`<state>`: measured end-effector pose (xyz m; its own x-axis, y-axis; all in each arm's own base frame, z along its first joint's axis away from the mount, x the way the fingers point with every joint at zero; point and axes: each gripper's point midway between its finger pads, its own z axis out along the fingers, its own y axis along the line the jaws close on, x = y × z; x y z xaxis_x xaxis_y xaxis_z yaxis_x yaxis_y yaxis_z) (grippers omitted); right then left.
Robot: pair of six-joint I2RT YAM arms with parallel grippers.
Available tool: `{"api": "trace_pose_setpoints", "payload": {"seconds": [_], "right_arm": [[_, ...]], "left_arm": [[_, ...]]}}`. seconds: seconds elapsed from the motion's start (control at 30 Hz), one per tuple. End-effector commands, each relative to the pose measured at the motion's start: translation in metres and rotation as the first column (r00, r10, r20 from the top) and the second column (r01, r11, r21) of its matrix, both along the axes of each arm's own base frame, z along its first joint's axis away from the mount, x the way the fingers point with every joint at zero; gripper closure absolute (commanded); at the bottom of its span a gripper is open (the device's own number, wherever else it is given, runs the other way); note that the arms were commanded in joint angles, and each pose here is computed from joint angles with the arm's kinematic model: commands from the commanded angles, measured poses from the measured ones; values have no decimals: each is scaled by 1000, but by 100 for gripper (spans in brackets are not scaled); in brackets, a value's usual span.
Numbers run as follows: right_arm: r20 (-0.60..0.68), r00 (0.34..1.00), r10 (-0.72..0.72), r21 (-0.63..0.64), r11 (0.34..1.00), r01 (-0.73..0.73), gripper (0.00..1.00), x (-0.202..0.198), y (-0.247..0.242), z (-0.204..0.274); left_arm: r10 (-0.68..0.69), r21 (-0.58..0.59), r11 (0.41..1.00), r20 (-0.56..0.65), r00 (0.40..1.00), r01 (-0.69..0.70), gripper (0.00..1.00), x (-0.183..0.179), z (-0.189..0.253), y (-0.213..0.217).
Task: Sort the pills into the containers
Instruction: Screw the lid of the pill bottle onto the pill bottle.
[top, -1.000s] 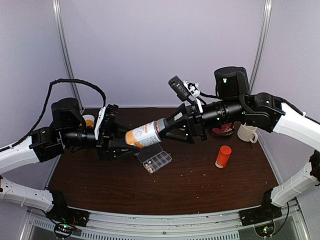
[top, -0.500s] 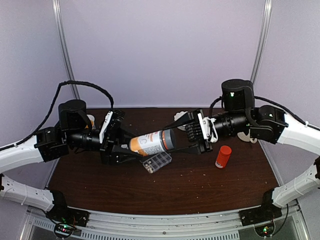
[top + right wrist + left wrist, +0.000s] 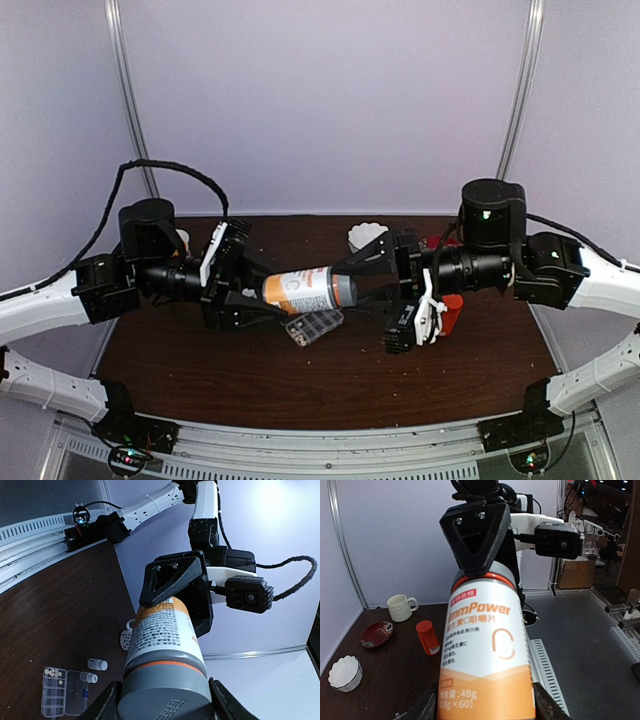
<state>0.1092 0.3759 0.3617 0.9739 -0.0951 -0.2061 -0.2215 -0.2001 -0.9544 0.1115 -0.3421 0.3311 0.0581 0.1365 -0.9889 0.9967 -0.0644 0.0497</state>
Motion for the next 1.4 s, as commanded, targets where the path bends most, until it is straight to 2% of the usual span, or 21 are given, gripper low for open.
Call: {"api": "trace_pose_setpoints", "payload": {"seconds": [0.0, 0.2, 0.43, 0.57, 1.0, 1.37], "right_arm": [[192, 981, -39, 47, 998, 31, 90, 1, -15, 19], [276, 959, -57, 46, 998, 47, 89, 0, -13, 22], [217, 976, -12, 44, 999, 3, 87, -9, -12, 30], [178, 984, 18, -17, 1000, -16, 86, -13, -12, 28], [103, 994, 41, -128, 991, -28, 86, -18, -17, 19], [91, 996, 20, -159, 987, -5, 85, -13, -17, 10]], "left_arm": [[10, -51, 999, -16, 1000, -11, 100, 4, 20, 1], [-33, -10, 999, -56, 998, 32, 100, 2, 13, -5], [-37, 11, 999, -80, 996, 38, 100, 5, 5, -11], [-58, 51, 997, -106, 993, 64, 100, 4, -2, -16], [-90, 288, 947, -187, 978, 143, 100, 0, -48, -28], [-105, 312, 937, -185, 977, 159, 100, -4, -53, -32]]}}
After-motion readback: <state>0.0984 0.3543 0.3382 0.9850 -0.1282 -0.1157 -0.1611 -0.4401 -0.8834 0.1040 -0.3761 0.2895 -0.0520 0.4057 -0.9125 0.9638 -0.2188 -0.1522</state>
